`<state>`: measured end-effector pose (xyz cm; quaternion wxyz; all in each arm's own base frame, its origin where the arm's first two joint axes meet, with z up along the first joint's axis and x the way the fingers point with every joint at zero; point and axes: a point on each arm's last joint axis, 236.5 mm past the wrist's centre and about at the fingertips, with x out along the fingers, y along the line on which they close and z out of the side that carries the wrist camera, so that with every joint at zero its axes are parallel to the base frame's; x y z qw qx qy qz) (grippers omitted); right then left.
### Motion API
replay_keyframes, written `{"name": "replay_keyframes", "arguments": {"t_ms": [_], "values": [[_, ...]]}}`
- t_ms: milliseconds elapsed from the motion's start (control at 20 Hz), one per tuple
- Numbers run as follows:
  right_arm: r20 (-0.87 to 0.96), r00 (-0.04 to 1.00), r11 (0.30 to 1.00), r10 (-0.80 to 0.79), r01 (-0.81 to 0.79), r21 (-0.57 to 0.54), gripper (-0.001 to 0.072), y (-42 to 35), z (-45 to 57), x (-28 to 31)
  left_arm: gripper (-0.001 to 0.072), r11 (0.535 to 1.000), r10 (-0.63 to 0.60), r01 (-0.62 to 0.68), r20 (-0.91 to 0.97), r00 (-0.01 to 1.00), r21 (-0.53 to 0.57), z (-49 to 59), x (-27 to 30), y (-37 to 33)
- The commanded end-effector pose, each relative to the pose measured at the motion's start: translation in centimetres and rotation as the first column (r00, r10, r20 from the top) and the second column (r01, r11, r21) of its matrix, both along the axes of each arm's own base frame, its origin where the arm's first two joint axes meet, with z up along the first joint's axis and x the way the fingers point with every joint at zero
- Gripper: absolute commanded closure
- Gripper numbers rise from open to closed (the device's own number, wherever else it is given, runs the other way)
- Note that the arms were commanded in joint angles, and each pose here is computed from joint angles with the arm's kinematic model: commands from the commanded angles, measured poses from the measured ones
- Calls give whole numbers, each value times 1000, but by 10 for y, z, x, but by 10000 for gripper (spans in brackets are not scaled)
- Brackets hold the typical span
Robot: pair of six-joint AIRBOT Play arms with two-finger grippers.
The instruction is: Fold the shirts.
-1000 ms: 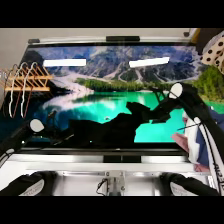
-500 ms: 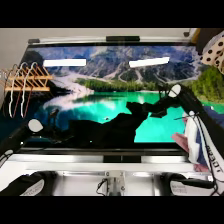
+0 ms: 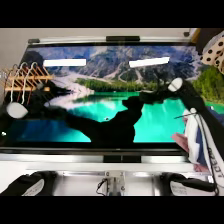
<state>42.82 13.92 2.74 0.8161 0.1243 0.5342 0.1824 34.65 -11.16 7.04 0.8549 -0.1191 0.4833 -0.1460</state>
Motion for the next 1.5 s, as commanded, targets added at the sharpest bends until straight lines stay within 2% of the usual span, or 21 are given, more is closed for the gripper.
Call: {"name": "replay_keyframes", "arguments": {"t_ms": [0,50,150,200,300,450,550,650,800,950,1100,1250,1350,1450], "values": [[442,894,994,68,-24,-103,648,-26,175,17,681,992,63,-107,474,878,65,211,41,46],[589,807,994,46,19,-104,647,-35,245,9,681,989,90,-145,617,782,39,289,33,57],[830,557,996,-14,85,-40,648,-46,379,-37,681,979,143,-201,803,579,-30,408,-8,75],[890,454,995,-48,95,5,648,-49,423,-65,681,975,162,-214,852,498,-60,447,-32,79],[936,337,993,-99,90,73,647,-53,472,-119,681,975,158,-207,907,390,-81,492,-75,77],[962,239,990,-134,77,119,647,-57,505,-177,681,977,178,-172,916,358,-123,503,-111,70],[970,202,990,-134,77,121,647,-59,514,-199,681,980,160,-174,891,425,-93,484,-118,67],[965,232,989,-120,107,97,647,-64,505,-204,680,985,127,-170,805,579,-33,438,-113,64],[904,426,982,-44,186,-40,647,-79,449,-190,680,988,83,-143,596,799,55,354,-103,62],[710,704,930,-35,284,-235,647,-116,362,-165,680,990,75,-118,412,908,79,279,-88,62],[485,873,904,-44,242,-353,647,-127,268,-126,680,997,58,-63,95,994,49,159,-77,50],[368,928,916,-57,195,-351,646,-115,169,-62,680,993,84,-93,-122,989,-78,42,-63,30],[402,911,933,-90,217,-285,647,-103,127,-5,679,965,172,-189,-104,980,-182,6,-28,23],[443,872,941,-209,302,-151,647,-94,104,49,679,933,279,-281,-39,959,-226,-6,16,34]]}}
